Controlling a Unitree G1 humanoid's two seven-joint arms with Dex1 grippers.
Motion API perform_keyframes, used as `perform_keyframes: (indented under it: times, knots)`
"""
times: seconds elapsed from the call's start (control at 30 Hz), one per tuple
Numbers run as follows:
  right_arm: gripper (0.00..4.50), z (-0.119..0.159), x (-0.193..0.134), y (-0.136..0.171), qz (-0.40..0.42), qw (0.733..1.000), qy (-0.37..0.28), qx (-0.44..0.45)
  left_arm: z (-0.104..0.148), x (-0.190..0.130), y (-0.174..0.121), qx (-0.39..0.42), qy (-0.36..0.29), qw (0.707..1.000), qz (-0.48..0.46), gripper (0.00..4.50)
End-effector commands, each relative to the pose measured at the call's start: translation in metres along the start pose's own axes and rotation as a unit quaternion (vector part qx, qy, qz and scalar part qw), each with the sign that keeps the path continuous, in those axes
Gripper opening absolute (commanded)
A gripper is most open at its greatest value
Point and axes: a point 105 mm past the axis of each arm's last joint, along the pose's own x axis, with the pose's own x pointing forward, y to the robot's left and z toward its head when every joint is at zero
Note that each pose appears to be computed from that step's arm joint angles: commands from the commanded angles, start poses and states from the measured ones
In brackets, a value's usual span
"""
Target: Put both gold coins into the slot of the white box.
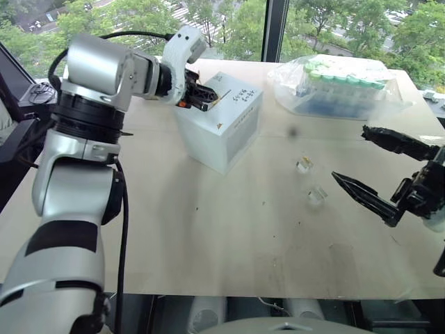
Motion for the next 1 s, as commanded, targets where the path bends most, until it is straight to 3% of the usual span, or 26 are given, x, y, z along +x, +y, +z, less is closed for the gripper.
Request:
perform_keyframes:
  times: [0.03, 0.2, 0.33, 0.47, 0.53, 0.63, 0.7, 0.87, 0.97, 1.0]
  knots:
    - [4.45, 0.005, -0.006, 0.001, -0.009, 1.000, -0.011, -0.022, 0.010, -0.001, -0.001, 0.030, 0.005, 0.999, 0.040, 0.00]
    - [4.45, 0.002, -0.010, 0.005, -0.010, 1.000, -0.008, -0.023, 0.016, -0.001, -0.007, 0.070, -0.006, 0.996, 0.050, 0.00]
    - [4.50, -0.003, -0.006, 0.004, -0.014, 1.000, 0.005, -0.016, 0.025, -0.008, -0.007, 0.066, -0.040, 0.996, 0.046, 1.74]
    - [4.50, -0.024, 0.002, -0.005, -0.041, 0.998, 0.056, 0.008, 0.039, -0.027, -0.007, 0.013, -0.112, 0.994, -0.006, 3.52]
    - [4.50, -0.042, 0.007, -0.014, -0.070, 0.993, 0.093, 0.015, 0.038, -0.041, -0.021, 0.003, -0.155, 0.984, -0.092, 3.52]
    - [4.50, -0.066, 0.025, -0.024, -0.097, 0.987, 0.127, 0.031, 0.027, -0.074, -0.062, 0.022, -0.237, 0.937, -0.256, 3.52]
    - [4.50, -0.076, 0.033, -0.027, -0.106, 0.984, 0.140, 0.042, 0.021, -0.088, -0.080, 0.029, -0.269, 0.910, -0.315, 3.52]
    - [4.50, -0.101, 0.062, -0.036, -0.128, 0.975, 0.155, 0.098, -0.037, -0.074, -0.109, 0.114, -0.227, 0.913, -0.319, 3.52]
    - [3.07, -0.122, 0.072, -0.041, -0.140, 0.967, 0.196, 0.083, -0.067, -0.072, -0.130, 0.143, -0.234, 0.901, -0.336, 3.58]
    - [3.07, -0.129, 0.074, -0.042, -0.142, 0.965, 0.207, 0.080, -0.074, -0.071, -0.133, 0.152, -0.237, 0.899, -0.335, 3.58]
